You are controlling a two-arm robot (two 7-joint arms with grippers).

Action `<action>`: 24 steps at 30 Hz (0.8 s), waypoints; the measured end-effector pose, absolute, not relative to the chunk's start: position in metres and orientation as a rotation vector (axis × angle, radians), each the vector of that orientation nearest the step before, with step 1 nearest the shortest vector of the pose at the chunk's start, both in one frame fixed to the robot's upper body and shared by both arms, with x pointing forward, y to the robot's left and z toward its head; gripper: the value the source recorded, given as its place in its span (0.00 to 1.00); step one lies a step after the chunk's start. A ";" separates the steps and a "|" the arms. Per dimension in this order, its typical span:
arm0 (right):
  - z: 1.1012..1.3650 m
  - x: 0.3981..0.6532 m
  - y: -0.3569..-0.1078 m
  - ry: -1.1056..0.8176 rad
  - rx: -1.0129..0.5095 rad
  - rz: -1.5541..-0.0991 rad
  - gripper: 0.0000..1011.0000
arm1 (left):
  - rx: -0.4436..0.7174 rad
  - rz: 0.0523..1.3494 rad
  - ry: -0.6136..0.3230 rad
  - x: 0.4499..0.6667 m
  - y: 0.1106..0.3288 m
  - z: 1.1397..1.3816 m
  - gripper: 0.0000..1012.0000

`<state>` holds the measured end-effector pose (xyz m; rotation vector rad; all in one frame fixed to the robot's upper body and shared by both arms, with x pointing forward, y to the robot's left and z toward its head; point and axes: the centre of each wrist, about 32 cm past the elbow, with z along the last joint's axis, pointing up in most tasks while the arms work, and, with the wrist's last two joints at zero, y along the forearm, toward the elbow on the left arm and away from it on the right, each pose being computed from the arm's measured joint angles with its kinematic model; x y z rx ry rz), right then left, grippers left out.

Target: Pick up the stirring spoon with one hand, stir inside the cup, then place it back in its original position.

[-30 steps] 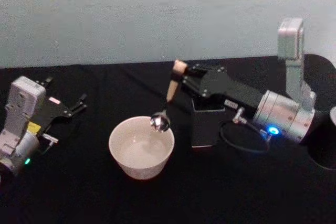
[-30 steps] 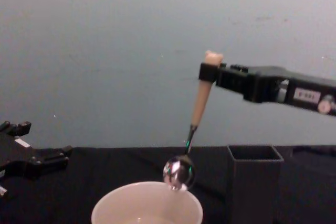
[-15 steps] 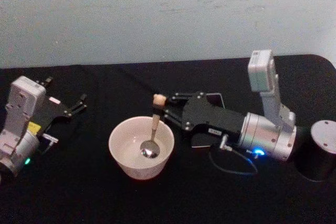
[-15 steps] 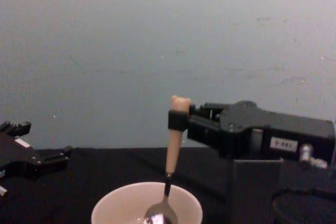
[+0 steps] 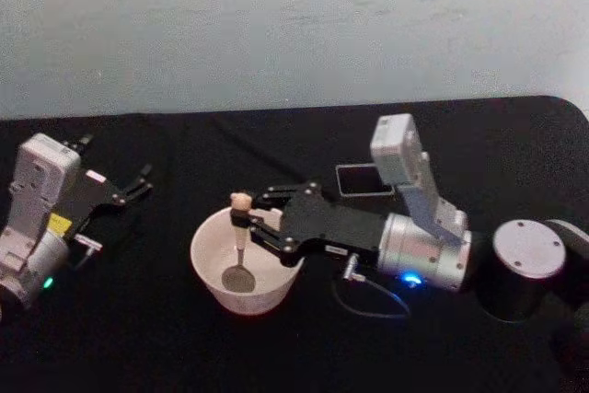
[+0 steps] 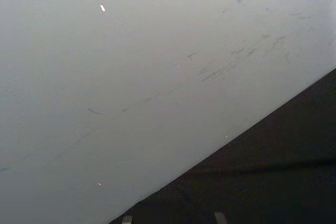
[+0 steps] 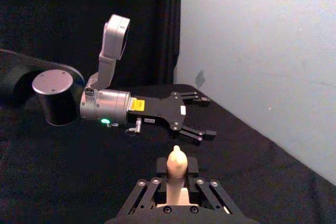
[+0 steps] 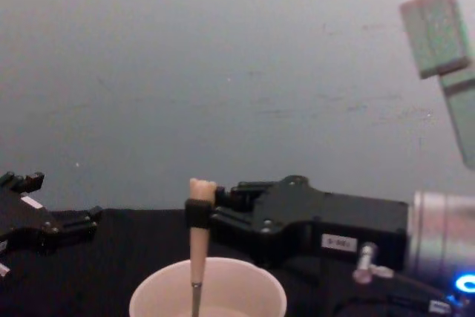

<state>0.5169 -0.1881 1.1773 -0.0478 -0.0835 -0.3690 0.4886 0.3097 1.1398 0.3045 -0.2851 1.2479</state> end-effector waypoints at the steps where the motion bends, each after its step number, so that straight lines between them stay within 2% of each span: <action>1: 1.176 0.519 -0.184 -0.085 -0.054 -0.367 0.21 | 0.304 1.248 -0.285 0.489 0.310 1.140 0.99; 13: 1.176 0.542 -0.164 -0.095 -0.072 -0.440 0.21 | 0.304 1.248 -0.285 0.489 0.310 1.140 0.99; 24: 1.179 0.554 -0.178 -0.093 -0.087 -0.516 0.21 | 0.304 1.248 -0.285 0.489 0.310 1.140 0.99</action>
